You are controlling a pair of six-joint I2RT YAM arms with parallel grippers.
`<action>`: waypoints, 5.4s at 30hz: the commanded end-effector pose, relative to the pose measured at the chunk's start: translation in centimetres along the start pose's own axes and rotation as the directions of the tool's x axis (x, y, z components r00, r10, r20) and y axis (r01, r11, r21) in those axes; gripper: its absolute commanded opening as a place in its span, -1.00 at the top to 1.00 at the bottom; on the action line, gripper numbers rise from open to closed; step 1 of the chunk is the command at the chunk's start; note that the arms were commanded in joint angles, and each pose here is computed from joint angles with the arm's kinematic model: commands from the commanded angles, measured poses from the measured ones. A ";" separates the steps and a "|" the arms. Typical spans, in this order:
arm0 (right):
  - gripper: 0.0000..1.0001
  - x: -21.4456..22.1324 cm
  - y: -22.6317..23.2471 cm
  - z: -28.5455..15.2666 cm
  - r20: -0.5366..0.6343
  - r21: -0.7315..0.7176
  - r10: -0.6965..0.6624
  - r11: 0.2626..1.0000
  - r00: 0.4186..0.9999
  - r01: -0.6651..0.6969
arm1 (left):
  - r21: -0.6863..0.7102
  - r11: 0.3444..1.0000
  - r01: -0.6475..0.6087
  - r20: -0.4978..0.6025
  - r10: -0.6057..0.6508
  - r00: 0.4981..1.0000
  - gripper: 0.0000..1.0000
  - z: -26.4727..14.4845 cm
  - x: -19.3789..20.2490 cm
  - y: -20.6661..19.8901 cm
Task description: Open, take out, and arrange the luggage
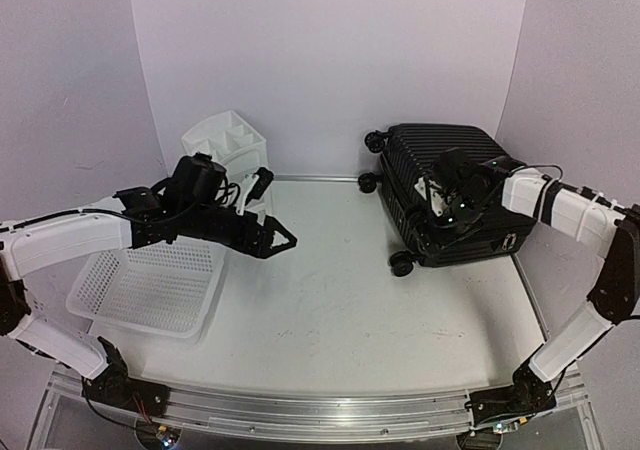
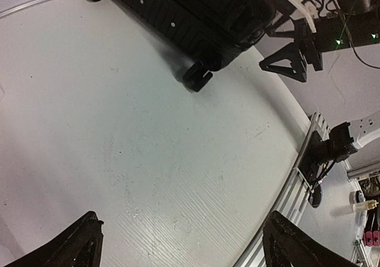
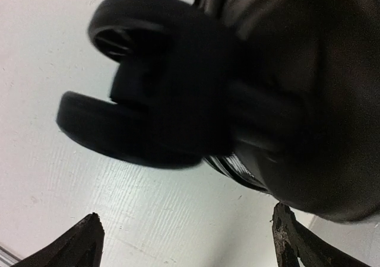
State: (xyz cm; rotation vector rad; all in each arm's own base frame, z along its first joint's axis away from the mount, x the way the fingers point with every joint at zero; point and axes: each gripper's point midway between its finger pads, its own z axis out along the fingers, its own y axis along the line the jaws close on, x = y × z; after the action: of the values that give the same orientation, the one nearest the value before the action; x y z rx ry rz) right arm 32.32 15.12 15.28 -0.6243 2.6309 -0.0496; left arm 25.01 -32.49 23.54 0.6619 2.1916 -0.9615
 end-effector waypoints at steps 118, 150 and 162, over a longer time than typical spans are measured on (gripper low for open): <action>-0.96 -6.1 -2.6 -6.3 0.102 -0.642 0.614 0.642 0.783 -0.419 | 0.048 0.999 -0.010 0.060 0.007 0.998 -0.97 2.3 -2.4 -3.7; -0.97 -4.8 1.4 -8.0 0.161 -0.573 0.586 0.711 0.794 -0.408 | -0.339 0.938 0.075 0.085 -0.049 0.995 -0.99 -1.1 -11.5 6.1; -0.97 -6.5 7.7 -6.7 0.100 -0.677 0.548 0.649 0.831 -0.347 | -0.569 0.822 0.026 -0.012 -0.040 0.999 -0.99 1.3 -13.0 13.5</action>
State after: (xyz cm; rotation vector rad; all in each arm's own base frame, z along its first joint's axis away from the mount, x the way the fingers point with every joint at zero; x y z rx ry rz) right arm 30.81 23.32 21.14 -0.1070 2.4630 1.0059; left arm 41.15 -29.30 25.25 0.3811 2.3583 -0.3704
